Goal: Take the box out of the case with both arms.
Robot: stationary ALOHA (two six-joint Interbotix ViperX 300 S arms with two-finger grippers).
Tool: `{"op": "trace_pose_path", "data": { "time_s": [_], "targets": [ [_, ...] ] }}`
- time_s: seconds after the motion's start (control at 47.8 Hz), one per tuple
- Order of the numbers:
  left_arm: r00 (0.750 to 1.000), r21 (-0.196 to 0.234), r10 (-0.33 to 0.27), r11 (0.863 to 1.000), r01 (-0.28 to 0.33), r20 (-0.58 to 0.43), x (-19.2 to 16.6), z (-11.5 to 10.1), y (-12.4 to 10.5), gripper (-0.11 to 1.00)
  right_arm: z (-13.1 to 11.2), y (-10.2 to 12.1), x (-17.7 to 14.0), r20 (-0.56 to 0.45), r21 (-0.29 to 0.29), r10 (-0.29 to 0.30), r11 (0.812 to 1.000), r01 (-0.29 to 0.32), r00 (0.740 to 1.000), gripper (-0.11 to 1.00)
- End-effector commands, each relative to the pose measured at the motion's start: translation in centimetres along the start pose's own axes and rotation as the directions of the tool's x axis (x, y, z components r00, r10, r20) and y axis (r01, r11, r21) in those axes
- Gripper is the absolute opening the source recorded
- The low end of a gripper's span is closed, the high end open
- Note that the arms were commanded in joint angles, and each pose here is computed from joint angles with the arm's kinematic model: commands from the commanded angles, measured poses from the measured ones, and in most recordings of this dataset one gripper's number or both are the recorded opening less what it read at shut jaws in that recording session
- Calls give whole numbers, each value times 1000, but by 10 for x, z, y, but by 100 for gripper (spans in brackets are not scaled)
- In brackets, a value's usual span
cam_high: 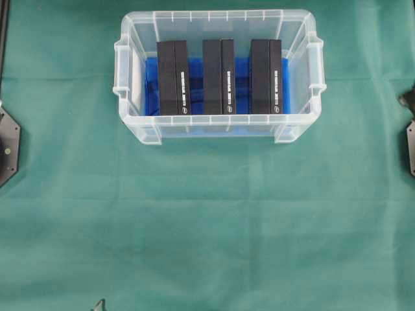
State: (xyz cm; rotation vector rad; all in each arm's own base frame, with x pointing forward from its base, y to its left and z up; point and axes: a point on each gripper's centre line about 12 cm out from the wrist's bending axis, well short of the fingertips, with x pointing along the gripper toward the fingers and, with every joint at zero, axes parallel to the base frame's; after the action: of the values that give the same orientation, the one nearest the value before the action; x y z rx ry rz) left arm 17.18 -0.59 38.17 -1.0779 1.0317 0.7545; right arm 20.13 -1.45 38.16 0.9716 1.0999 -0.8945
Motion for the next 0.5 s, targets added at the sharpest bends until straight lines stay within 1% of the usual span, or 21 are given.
{"op": "trace_pose_path", "data": {
  "time_s": [0.0,0.042,0.063,0.126,0.168,0.23,0.377,0.482],
  "targets": [
    [1000,-114,3,994,-2,5,-6,2,-2,0,3,2,-5,14,109,11,994,-12,1000,0],
    [1000,-161,16,987,-16,-1,-6,1,-1,0,2,1,-5,14,162,9,987,-12,1000,0],
    [1000,-179,25,984,-25,-1,-5,1,0,0,2,1,-5,14,177,9,984,-12,1000,0],
    [999,-207,48,977,-47,2,-4,2,1,0,3,1,-3,15,216,7,976,-10,1000,0],
    [998,-212,58,976,-56,4,-3,3,1,0,3,2,-3,14,234,6,972,-9,1000,0],
    [998,-210,66,976,-64,2,-1,3,-1,0,3,2,-3,14,244,4,970,-8,1000,0],
    [998,-210,69,975,-67,1,-1,3,-1,0,2,2,-3,11,241,2,970,-5,1000,0],
    [997,-224,74,972,-70,9,-1,8,1,0,6,2,-2,28,243,0,970,-7,1000,0]
  ]
}}
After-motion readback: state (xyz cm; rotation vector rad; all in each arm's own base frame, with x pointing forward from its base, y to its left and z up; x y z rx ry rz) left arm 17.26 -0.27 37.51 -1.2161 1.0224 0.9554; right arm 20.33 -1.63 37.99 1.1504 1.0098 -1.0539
